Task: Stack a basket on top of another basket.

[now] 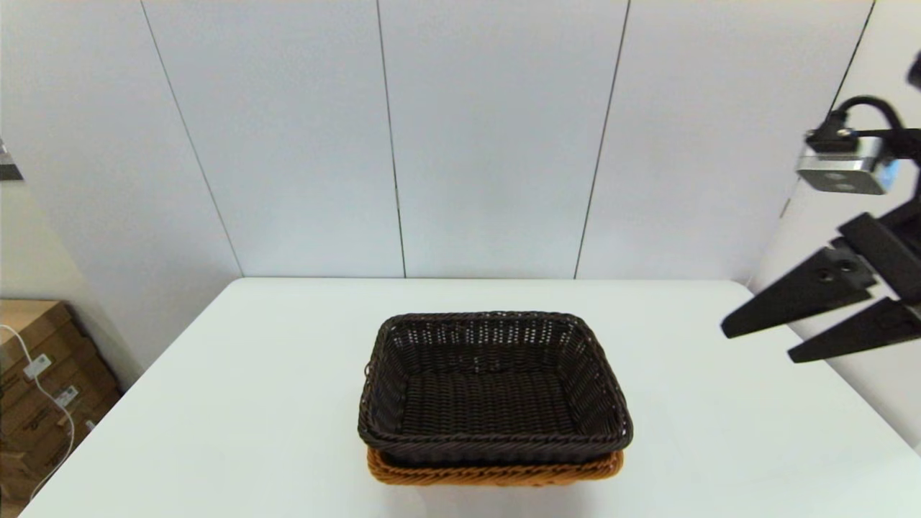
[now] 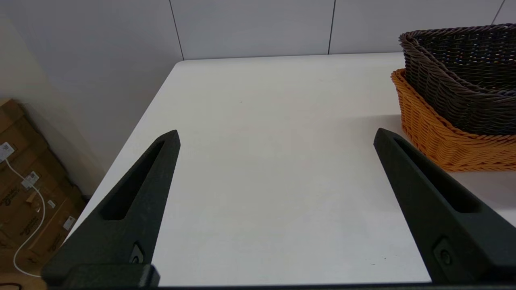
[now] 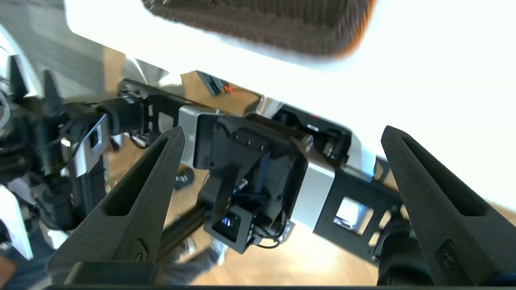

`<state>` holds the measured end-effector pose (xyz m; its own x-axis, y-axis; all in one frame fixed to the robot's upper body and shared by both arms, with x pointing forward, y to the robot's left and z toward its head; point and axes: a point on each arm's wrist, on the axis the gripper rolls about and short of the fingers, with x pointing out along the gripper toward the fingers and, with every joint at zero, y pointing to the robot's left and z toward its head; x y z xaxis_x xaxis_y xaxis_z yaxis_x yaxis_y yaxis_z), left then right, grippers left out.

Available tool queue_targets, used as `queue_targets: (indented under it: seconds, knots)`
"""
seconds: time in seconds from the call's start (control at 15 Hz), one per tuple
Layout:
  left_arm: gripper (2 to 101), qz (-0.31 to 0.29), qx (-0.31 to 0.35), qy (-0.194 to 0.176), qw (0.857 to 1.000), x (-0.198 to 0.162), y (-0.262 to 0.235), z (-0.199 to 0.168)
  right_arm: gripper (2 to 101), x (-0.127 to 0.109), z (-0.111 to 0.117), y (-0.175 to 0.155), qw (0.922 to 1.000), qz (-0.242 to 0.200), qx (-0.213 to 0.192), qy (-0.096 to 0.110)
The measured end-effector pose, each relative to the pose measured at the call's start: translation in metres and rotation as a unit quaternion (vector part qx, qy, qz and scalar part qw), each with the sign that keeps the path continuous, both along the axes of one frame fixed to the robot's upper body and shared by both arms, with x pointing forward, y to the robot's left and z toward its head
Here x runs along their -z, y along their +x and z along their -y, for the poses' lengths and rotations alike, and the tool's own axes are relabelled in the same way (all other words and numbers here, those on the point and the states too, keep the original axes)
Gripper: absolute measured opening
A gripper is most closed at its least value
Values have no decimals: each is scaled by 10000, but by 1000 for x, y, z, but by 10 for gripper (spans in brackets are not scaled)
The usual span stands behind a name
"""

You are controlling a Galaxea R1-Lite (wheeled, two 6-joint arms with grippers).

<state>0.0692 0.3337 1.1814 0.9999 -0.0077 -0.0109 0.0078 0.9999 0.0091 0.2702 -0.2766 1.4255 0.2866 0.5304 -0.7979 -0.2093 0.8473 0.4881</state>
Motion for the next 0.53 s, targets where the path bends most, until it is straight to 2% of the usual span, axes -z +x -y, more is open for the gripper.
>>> queue_targets:
  seconds: [0.2, 0.4, 0.53]
  knots:
    - [978, -2, 0, -1, 10000, 0, 0, 0, 971, -5, 24, -63, 9989, 369, 292, 74]
    - [978, -2, 0, 0, 10000, 0, 0, 0, 971, 6, 42, -126, 9944, 751, 737, -15]
    - [978, -2, 0, 0, 10000, 0, 0, 0, 971, 17, 50, -165, 9889, 1147, 941, -2]
